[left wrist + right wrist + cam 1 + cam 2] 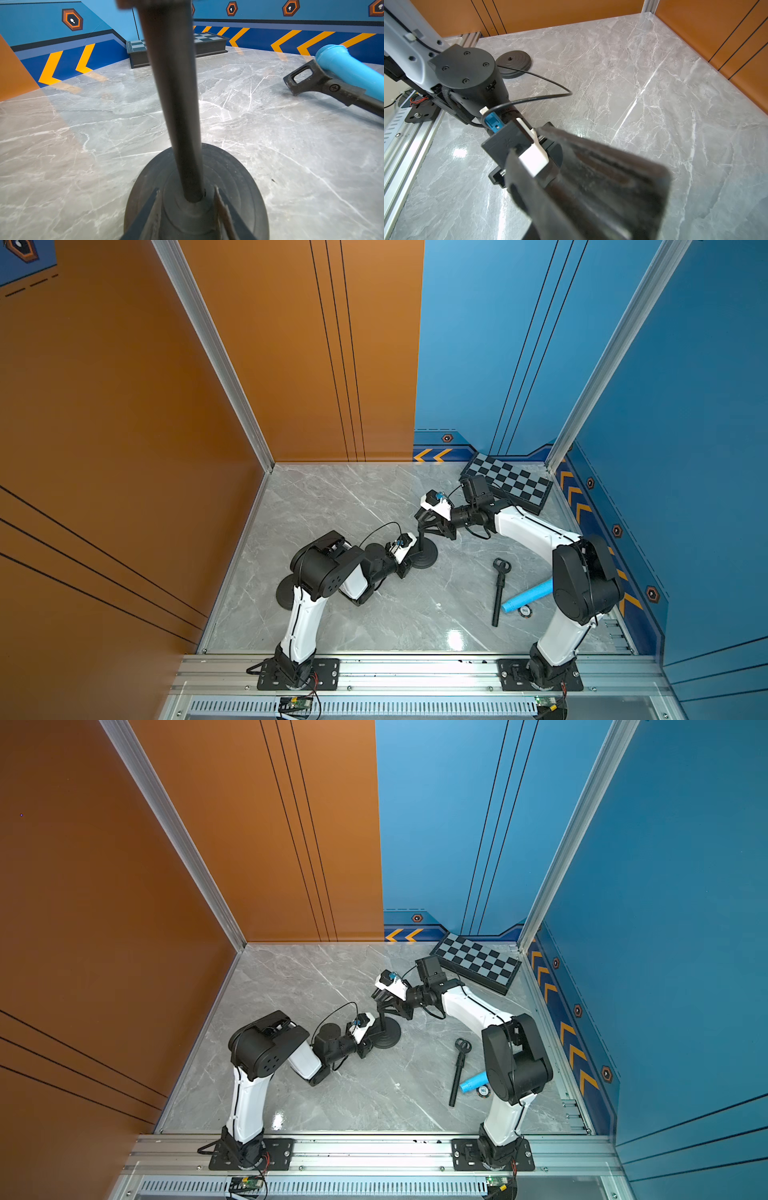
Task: Assemble a microphone stand
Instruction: Screw the microphone stand pole into the microphone stand base.
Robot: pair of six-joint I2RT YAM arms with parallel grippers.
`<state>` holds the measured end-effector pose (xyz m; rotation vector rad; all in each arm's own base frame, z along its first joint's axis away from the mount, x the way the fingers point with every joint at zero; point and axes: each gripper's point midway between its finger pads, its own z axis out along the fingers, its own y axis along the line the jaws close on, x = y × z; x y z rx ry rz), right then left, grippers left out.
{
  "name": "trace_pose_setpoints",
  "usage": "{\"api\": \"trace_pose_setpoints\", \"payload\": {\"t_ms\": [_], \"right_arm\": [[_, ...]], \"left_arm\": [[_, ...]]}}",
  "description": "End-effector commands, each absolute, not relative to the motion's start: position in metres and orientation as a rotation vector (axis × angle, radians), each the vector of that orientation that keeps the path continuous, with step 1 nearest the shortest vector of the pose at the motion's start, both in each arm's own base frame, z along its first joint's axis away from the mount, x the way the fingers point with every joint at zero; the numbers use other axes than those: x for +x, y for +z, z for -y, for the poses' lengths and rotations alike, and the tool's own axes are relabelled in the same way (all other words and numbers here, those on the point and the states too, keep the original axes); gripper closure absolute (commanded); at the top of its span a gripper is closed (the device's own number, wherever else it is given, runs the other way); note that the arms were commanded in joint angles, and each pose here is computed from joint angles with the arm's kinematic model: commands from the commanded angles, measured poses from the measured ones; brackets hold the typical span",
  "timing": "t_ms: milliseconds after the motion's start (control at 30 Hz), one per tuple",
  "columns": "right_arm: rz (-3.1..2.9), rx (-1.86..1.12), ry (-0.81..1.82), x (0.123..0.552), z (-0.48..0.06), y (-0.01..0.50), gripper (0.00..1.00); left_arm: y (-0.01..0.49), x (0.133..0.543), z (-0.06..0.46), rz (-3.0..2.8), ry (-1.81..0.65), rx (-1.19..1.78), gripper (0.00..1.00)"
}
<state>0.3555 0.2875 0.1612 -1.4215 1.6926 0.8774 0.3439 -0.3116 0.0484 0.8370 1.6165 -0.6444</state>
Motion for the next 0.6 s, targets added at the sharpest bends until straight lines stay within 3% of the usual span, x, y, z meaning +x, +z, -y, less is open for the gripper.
{"api": "trace_pose_setpoints", "payload": {"t_ms": [0, 100, 200, 367, 567], "right_arm": [[-1.758, -1.326, 0.847, 0.359, -0.287, 0.151, 0.89], [-1.776, -1.178, 0.759, 0.367, -0.282, 0.15, 0.9], [-1.817, -0.952, 0.635, 0.375, -0.273, 0.147, 1.0], [-1.872, -0.649, 0.376, 0.374, -0.253, 0.132, 1.0], [-1.848, -0.549, 0.315, 0.358, -0.261, 0.136, 1.0]], "left_arm": [[0.023, 0.335, 0.311, -1.705, -0.634, 0.894, 0.57], [0.023, 0.335, 0.311, -1.705, -0.634, 0.896, 0.57], [0.023, 0.335, 0.311, -1.706, -0.632, 0.897, 0.57], [0.023, 0.334, 0.311, -1.705, -0.627, 0.9, 0.57], [0.023, 0.334, 0.312, -1.703, -0.626, 0.904, 0.57]]}}
